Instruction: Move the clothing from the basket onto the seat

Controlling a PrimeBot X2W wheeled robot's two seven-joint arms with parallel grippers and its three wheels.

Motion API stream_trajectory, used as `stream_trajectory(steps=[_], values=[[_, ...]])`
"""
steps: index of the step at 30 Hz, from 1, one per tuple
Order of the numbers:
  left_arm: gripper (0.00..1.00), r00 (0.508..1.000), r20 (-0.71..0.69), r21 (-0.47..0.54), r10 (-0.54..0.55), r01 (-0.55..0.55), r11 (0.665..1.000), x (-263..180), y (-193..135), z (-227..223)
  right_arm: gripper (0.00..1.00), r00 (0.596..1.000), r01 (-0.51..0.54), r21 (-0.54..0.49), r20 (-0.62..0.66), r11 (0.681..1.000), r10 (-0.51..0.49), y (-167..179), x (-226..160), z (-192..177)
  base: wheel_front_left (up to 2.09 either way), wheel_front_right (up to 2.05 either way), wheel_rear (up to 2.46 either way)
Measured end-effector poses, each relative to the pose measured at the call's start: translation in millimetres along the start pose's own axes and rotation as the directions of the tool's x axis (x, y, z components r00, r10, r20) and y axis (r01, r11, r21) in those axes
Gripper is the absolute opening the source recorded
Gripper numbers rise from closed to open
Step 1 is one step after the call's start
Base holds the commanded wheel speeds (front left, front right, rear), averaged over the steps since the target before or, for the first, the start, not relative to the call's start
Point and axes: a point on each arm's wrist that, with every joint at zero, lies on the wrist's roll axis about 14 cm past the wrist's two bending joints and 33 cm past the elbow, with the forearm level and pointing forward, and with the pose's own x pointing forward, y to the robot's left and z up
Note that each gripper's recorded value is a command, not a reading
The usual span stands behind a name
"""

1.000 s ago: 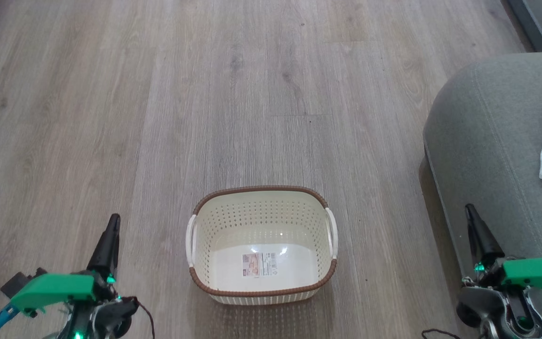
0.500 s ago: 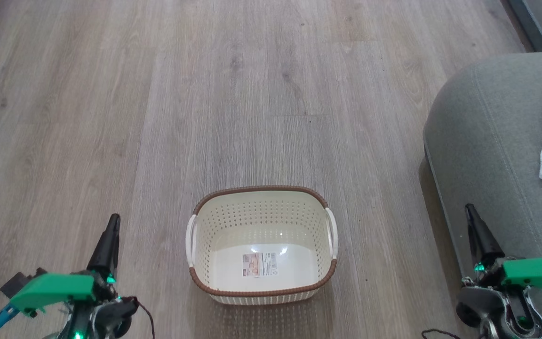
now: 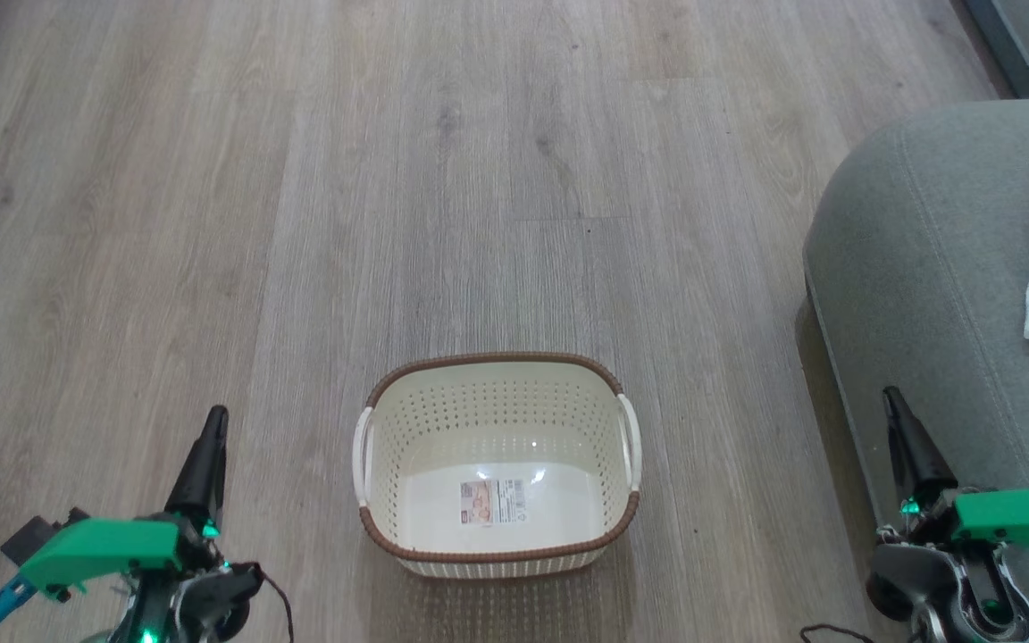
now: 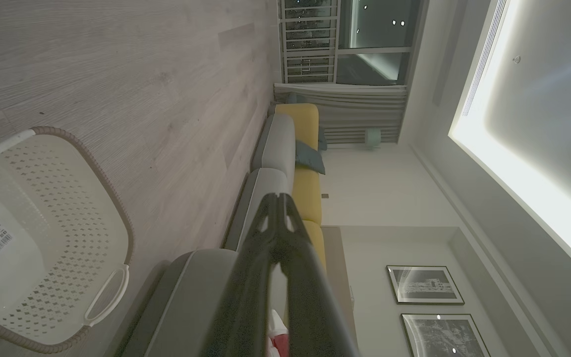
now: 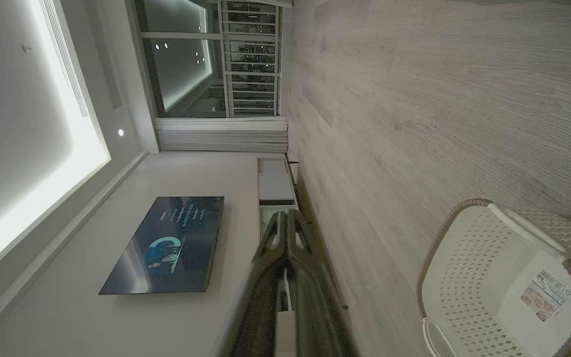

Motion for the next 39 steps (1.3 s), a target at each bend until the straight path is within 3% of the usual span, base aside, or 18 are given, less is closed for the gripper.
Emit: stream_trajectory(steps=[39], values=[[0.0,1.0,0.0,0.0,0.0,0.0,1.0,0.0,0.0,0.0,0.0,1.0,0.0,0.0,0.0,1.0,0.0,0.0,0.0,0.0,0.0,0.0,0.0]])
